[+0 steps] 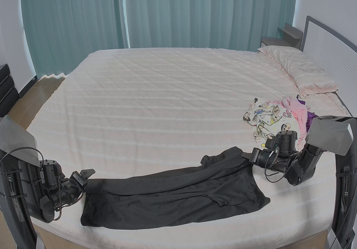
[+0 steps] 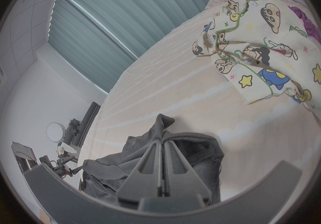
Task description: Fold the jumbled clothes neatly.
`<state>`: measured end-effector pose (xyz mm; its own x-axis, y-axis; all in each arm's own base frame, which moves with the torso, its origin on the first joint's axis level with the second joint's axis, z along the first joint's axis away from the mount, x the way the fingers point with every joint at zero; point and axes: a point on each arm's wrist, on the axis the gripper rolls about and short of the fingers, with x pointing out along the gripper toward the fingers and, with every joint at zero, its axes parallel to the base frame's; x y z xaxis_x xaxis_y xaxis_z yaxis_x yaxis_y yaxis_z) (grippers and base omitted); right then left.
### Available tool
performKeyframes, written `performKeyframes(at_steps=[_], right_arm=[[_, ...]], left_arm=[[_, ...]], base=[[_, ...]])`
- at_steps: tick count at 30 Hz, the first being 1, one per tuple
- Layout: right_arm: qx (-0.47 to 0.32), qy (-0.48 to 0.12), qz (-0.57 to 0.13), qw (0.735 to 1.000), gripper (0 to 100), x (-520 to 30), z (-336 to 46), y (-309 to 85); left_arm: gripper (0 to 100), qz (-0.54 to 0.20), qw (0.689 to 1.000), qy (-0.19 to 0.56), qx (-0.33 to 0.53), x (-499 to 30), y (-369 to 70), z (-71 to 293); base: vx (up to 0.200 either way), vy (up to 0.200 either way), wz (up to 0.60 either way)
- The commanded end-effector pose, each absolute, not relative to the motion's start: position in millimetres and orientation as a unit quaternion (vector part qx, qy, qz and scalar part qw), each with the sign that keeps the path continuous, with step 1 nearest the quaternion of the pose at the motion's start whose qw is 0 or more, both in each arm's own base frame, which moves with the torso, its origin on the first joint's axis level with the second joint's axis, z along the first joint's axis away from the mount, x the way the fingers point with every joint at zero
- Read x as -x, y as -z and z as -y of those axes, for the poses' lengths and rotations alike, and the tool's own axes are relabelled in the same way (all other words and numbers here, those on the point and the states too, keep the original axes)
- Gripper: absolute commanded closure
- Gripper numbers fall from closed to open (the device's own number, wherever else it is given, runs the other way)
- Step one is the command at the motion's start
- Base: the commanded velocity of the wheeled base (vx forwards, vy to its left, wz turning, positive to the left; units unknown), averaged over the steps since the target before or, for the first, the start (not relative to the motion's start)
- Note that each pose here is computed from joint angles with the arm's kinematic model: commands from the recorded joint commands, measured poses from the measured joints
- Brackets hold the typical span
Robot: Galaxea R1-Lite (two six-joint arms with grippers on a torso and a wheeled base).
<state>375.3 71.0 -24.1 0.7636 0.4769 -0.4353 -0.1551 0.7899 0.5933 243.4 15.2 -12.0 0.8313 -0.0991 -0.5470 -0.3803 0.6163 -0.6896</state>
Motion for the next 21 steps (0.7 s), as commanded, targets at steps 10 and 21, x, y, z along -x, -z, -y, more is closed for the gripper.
performKeyframes(at_steps=[10, 21], right_arm=[[-0.272, -0.177, -0.298, 0.898, 100, -374.9, -72.3, 26.0], [-0.272, -0.178, -0.297, 0.898, 100, -374.9, -72.9, 26.3]], left_arm=[[0, -0.327, 0.869, -0.047, 0.369, -222.4, 18.1, -22.0], [0, -0.340, 0.863, -0.052, 0.369, -224.2, 27.2, -21.9]], base=[[0.000, 0.000, 0.00], [0.000, 0.000, 0.00]])
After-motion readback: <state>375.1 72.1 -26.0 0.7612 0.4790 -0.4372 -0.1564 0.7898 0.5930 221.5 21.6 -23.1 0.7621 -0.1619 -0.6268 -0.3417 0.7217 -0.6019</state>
